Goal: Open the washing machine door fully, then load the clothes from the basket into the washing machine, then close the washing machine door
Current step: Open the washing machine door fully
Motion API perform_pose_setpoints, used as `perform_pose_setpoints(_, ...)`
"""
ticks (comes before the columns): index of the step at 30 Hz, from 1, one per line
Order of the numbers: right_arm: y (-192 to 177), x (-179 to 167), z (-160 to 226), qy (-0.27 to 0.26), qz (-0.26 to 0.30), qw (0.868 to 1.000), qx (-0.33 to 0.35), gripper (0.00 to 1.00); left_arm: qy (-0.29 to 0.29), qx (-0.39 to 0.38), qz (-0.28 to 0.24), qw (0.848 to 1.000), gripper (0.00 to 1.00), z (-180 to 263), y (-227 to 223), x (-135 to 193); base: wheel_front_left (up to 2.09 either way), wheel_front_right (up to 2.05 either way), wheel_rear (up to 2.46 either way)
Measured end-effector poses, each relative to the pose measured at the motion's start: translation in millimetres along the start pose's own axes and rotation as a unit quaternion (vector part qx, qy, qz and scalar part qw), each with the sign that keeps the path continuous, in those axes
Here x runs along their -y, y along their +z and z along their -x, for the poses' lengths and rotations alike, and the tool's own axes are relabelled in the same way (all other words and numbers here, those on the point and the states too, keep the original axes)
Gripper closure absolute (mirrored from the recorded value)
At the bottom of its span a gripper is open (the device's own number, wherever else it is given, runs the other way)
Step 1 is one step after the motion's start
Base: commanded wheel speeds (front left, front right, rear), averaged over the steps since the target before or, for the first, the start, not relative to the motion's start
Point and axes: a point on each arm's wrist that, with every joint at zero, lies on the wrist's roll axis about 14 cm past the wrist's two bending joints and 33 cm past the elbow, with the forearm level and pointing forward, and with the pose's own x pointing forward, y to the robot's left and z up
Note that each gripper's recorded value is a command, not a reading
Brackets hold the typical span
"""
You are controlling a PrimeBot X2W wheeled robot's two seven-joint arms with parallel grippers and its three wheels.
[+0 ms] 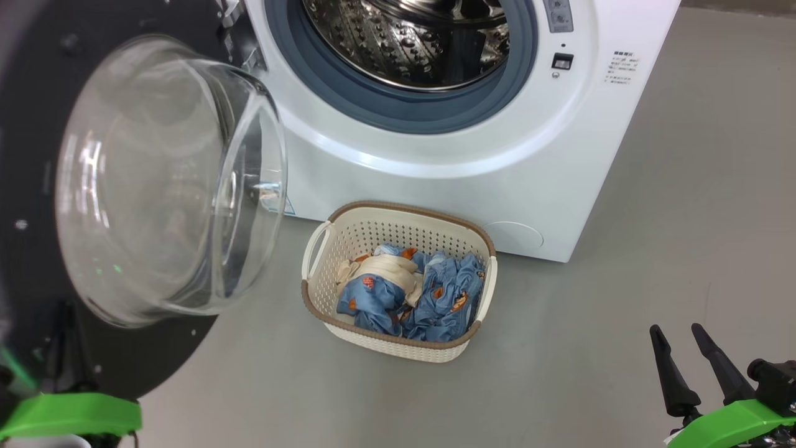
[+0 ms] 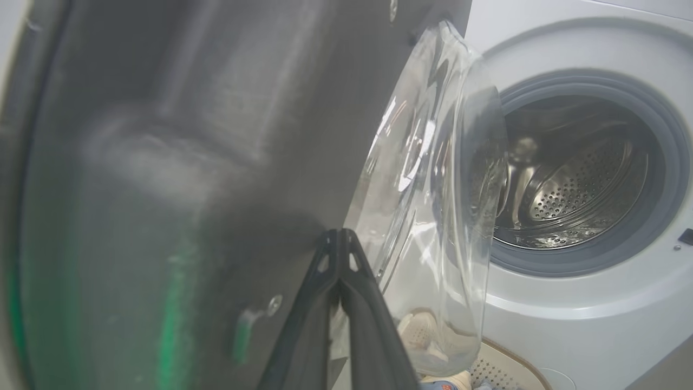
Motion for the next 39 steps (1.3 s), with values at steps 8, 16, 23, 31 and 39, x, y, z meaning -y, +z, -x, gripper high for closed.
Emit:
perform_pose_setpoints(8,-10,3,-4,0.001,0.001,1.000,-0.013,0.00,0.042,0.012,-0.036,0.998,1.00,-20,9,-27,0.00,0.00,0.00)
perform_pose_setpoints(16,-18,6,-10,0.002,0.000,1.000,-0.023,0.00,0.072,0.013,-0.079,0.994,1.00,-36,16,-52,0.00,0.00,0.00)
perform_pose_setpoints(23,-24,11,-21,0.002,0.000,1.000,-0.029,0.00,0.094,0.002,-0.109,0.990,1.00,-57,17,-70,0.00,0.00,0.00)
perform_pose_setpoints(31,-35,14,-31,0.005,0.001,0.999,-0.040,0.00,0.126,-0.009,-0.127,0.984,1.00,-74,17,-90,0.00,0.00,0.00)
perform_pose_setpoints(39,-43,19,-45,0.006,-0.002,0.999,-0.043,0.00,0.151,-0.025,-0.131,0.979,1.00,-89,13,-107,0.00,0.00,0.00)
